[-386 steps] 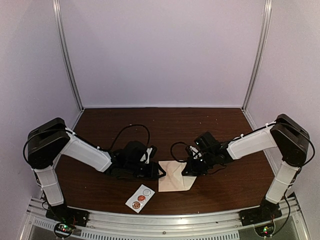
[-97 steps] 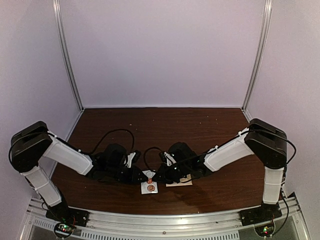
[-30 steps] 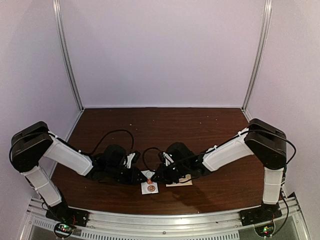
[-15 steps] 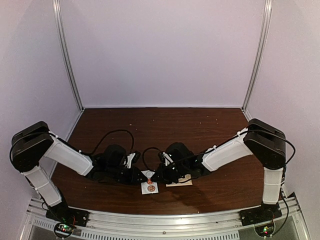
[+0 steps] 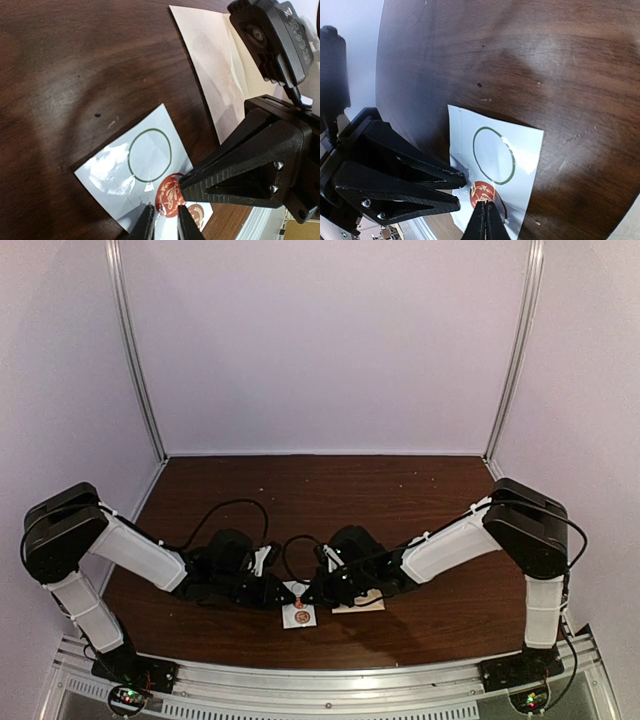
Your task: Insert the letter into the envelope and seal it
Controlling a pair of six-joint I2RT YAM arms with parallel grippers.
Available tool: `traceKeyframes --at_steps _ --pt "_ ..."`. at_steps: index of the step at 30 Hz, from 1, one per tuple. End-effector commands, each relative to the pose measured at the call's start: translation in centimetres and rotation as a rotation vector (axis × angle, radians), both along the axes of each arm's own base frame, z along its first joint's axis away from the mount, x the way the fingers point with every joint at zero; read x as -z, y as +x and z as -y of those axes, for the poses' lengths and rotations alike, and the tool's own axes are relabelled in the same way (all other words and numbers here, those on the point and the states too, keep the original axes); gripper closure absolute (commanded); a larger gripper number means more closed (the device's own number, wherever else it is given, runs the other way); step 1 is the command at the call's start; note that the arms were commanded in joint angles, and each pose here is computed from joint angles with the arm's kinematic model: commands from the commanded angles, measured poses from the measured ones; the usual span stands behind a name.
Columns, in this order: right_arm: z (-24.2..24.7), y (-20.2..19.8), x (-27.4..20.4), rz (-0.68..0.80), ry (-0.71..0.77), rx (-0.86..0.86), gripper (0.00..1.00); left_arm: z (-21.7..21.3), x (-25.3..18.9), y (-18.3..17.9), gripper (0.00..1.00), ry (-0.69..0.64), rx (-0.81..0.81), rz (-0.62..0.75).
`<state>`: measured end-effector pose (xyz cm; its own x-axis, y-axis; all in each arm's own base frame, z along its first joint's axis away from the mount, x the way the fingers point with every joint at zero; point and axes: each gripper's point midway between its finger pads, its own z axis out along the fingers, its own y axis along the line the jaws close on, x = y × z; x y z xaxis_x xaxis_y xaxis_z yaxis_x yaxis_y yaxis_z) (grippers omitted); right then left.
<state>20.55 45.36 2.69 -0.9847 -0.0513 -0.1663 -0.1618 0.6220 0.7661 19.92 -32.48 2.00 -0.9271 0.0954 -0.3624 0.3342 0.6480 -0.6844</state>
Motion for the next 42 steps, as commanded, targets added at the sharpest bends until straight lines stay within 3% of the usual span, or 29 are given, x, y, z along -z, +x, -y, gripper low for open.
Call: traceKeyframes --at_steps 1,15,28,34,42 --pt "-0.9 0.0 -0.6 0.012 0.025 -0.008 1.0 -0.4 0.8 0.1 0.82 0.014 -0.013 -0.012" --pt "-1.7 0.7 -5.6 0.1 0.161 -0.001 1.0 -0.7 1.0 0.0 0.83 0.024 -0.021 -0.015" --pt "-0.4 1.4 -7.3 0.173 0.111 0.018 1.0 -1.2 -0.1 0.4 0.83 0.025 -0.048 0.023" --pt "0.6 1.2 -4.3 0.155 -0.018 0.001 0.77 -1.1 -0.2 0.4 0.83 0.022 -0.043 0.025" --pt "-0.3 0.7 -3.0 0.123 -0.017 -0.031 0.78 -1.1 0.1 0.3 0.83 0.019 -0.039 0.015"
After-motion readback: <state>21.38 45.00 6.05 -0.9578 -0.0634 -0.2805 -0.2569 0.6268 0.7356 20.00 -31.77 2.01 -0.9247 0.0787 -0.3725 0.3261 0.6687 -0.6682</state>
